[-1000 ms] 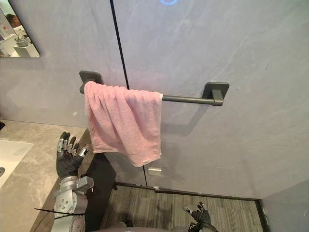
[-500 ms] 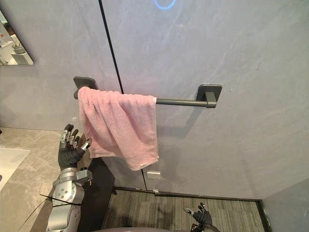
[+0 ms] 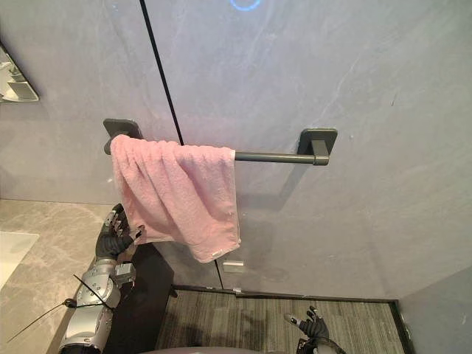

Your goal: Organize washtable

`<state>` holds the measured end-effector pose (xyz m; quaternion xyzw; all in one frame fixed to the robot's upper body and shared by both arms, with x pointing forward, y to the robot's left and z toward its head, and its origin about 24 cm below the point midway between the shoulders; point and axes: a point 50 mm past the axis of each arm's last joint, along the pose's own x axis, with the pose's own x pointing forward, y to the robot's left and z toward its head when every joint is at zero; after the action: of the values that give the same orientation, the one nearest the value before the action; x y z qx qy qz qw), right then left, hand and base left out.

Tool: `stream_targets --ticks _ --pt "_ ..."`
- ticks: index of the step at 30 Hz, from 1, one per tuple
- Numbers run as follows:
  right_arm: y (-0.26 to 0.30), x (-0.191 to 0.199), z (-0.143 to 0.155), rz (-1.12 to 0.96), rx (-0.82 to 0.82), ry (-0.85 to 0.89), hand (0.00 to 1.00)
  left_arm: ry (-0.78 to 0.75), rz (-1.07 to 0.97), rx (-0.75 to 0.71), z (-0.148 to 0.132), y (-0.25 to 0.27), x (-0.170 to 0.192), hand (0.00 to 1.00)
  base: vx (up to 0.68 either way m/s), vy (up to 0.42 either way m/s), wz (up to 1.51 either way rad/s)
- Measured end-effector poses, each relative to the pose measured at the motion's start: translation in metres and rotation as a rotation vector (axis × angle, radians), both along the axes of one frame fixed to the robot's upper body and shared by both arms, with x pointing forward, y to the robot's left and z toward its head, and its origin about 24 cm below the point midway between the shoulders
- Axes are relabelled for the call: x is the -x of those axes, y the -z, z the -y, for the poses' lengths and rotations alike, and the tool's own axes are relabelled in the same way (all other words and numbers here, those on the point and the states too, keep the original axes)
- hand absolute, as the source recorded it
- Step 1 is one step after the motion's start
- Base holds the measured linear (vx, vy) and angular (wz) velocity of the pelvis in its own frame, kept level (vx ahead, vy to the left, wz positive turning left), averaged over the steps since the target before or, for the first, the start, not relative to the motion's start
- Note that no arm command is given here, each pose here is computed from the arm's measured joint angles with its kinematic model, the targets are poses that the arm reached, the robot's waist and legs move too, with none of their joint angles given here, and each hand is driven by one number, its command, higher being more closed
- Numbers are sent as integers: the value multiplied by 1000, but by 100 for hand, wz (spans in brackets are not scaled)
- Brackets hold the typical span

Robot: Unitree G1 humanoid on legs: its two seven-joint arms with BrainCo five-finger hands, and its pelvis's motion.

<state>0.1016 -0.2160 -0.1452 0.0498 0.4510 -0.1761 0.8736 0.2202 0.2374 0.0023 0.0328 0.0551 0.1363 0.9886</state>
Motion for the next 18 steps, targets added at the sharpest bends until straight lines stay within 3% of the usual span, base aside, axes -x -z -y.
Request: stream_targets --ticks 7,8,18 --pt "-1 -1 3 -6 8 -15 0 7 -48 -17 -6 7 -1 0 1 -1 0" --pt "-1 -2 3 -4 6 -16 0 9 -57 -15 -6 8 -1 100 11 -7 -3" --pt "-3 -9 5 12 9 -27 0 147 -84 -12 16 13 -3 100 -30 4 -6"
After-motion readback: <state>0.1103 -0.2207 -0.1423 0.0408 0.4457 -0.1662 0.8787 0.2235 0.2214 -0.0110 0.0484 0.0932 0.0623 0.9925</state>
